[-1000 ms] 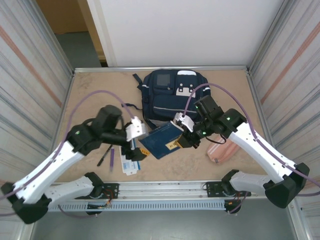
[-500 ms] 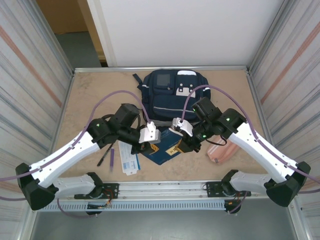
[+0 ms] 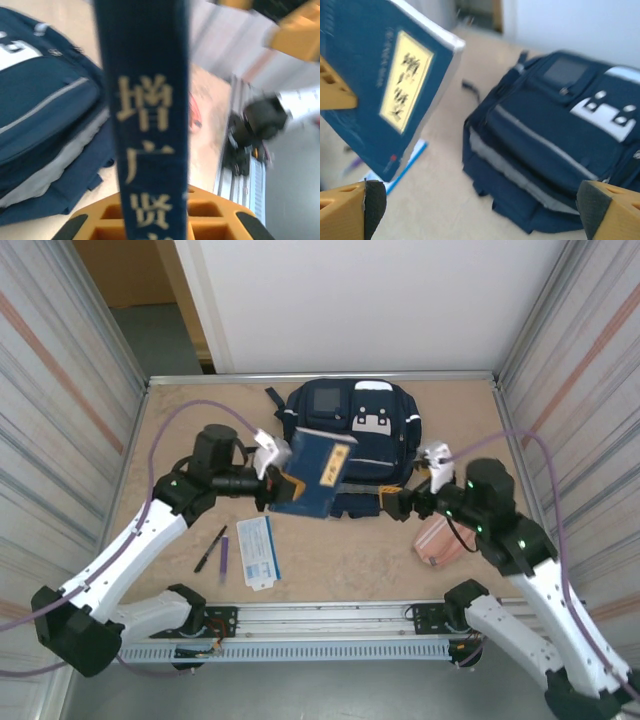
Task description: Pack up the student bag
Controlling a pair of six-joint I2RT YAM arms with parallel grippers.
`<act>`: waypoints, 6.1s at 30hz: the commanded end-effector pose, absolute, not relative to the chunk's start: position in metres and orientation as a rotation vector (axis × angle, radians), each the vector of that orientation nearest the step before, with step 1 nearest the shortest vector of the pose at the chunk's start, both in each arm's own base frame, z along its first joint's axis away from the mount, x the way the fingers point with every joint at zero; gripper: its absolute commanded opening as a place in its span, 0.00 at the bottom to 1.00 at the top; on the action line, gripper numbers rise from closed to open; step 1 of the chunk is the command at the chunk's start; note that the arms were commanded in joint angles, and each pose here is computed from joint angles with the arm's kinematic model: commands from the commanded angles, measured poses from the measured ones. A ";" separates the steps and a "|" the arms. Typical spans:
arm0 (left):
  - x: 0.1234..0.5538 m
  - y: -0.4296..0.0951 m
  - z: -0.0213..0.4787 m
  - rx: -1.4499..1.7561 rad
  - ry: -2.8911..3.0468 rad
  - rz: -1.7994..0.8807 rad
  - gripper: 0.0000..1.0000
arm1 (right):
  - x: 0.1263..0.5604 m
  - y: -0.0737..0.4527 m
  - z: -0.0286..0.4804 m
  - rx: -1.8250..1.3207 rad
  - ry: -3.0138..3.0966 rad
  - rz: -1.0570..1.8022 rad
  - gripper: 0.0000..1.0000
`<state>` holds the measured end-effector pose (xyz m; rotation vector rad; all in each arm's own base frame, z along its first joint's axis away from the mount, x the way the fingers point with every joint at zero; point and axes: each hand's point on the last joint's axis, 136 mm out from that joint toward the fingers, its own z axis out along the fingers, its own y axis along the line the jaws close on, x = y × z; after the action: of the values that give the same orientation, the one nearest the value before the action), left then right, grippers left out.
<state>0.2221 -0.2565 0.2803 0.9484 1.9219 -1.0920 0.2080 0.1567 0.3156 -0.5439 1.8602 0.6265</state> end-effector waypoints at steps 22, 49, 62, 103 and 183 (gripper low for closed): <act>0.237 -0.289 0.349 0.263 1.965 -1.977 0.04 | 0.239 0.264 0.334 0.044 2.094 1.875 0.95; 0.247 -0.281 0.343 0.076 1.954 -1.983 0.05 | 0.255 0.261 0.375 0.220 1.878 1.904 0.50; 0.239 -0.287 0.337 0.134 1.978 -1.989 0.09 | 0.255 0.269 0.363 0.212 1.935 1.914 0.32; 0.376 -0.262 0.106 1.622 2.130 0.151 0.80 | 0.270 0.085 0.273 0.498 2.144 1.127 0.00; 0.323 -0.307 0.329 1.333 1.695 -0.687 0.00 | 0.419 0.248 0.074 0.116 2.513 1.257 0.43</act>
<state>0.3358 -0.3000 0.2737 1.3053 1.9373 -0.6432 0.4148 0.2515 0.0867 0.2486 2.4808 1.3712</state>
